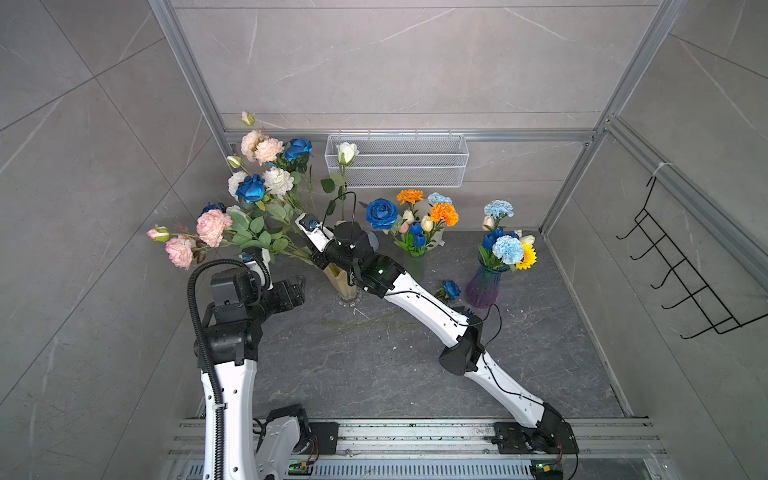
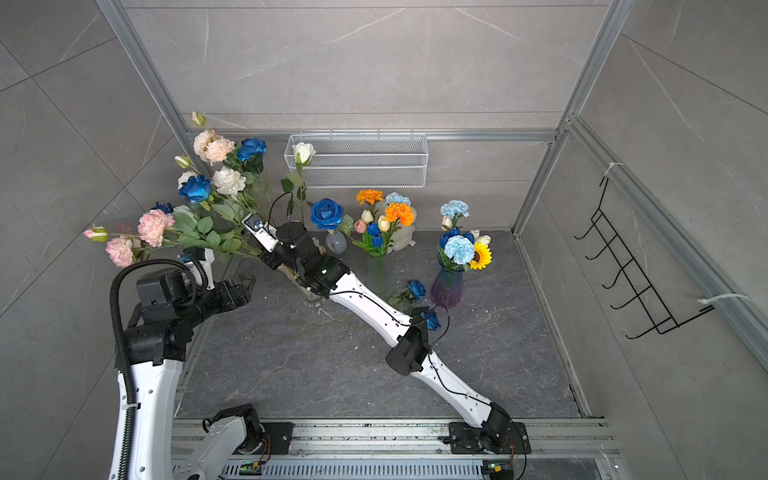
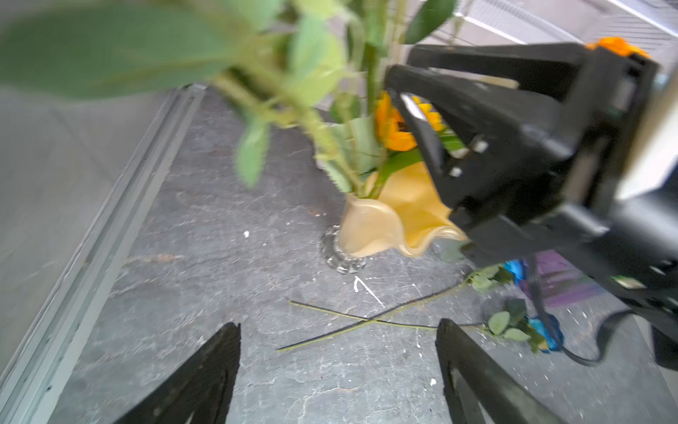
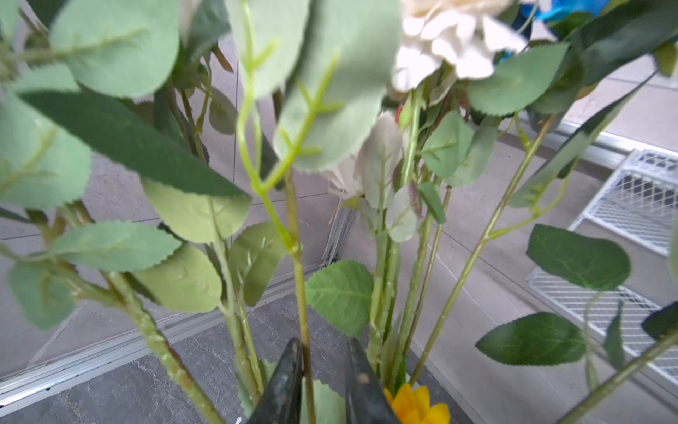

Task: Pick out blue flowers from the vase
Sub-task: Pick up the flower from the vase.

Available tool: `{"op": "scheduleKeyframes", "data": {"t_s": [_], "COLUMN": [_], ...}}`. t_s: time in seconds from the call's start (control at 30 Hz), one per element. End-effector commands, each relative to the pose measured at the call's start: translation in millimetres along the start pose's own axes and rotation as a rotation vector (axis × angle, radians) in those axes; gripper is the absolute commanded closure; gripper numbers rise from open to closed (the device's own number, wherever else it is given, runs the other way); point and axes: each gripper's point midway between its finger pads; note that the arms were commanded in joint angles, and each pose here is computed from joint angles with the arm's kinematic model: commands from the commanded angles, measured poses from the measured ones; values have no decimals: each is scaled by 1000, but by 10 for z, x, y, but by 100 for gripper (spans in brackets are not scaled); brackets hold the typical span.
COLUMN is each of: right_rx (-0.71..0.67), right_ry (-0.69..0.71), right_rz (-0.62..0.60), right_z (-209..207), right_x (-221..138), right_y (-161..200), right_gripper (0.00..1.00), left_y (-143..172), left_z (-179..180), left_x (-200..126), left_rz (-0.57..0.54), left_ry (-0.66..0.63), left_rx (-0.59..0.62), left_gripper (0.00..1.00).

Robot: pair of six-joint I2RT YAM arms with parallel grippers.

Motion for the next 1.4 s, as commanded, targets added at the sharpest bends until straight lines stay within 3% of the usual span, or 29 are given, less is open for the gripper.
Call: {"op": "scheduleKeyframes", "data": {"t_s": [0.0,0.1,0.17,0.2,0.27,0.37,0.67,1.37], "right_rx": [8,12,8,5,-6,-33,-72,-6], "right_ry": [31,15,20,19,2,-11,-46,-80], "right_rz": [-126,-130,-149,-145,-131,-82,49,71], "right_z": [-287,-265,-315,-310,-270,-211,-6,113], "right_x": [-364,-391,-487,-484,-464,-406,-187,103], "right_y": [-714,-751,-896,-887,-838,-680,-111,394], "right_gripper": [82,94,94,88,62,47,46,48], "left_y": [-266,-460,-593,-654,-744,-833,-1017,-1122], "left_z": [-303,-424,-449,-451,-461,-400,-438,-536], "left_x": [-122,-154,-145,-133,-131,-157,-398,-389], "left_rz": [-90,-146,-168,-170,-171,-172,-204,-189], "left_ry": [56,59,54,45,32,-22,-52,-22], "left_rx": [104,123,116,111,114,113,91,94], "left_gripper": [15,15,15,15,15,15,14,14]}}
Point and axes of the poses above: each gripper's point midway between its finger pads, its own x axis out along the fingers, its own z axis along the line the jaws close on, y = z × x, and after that the axes turned 8 degrees about -x, right-handed
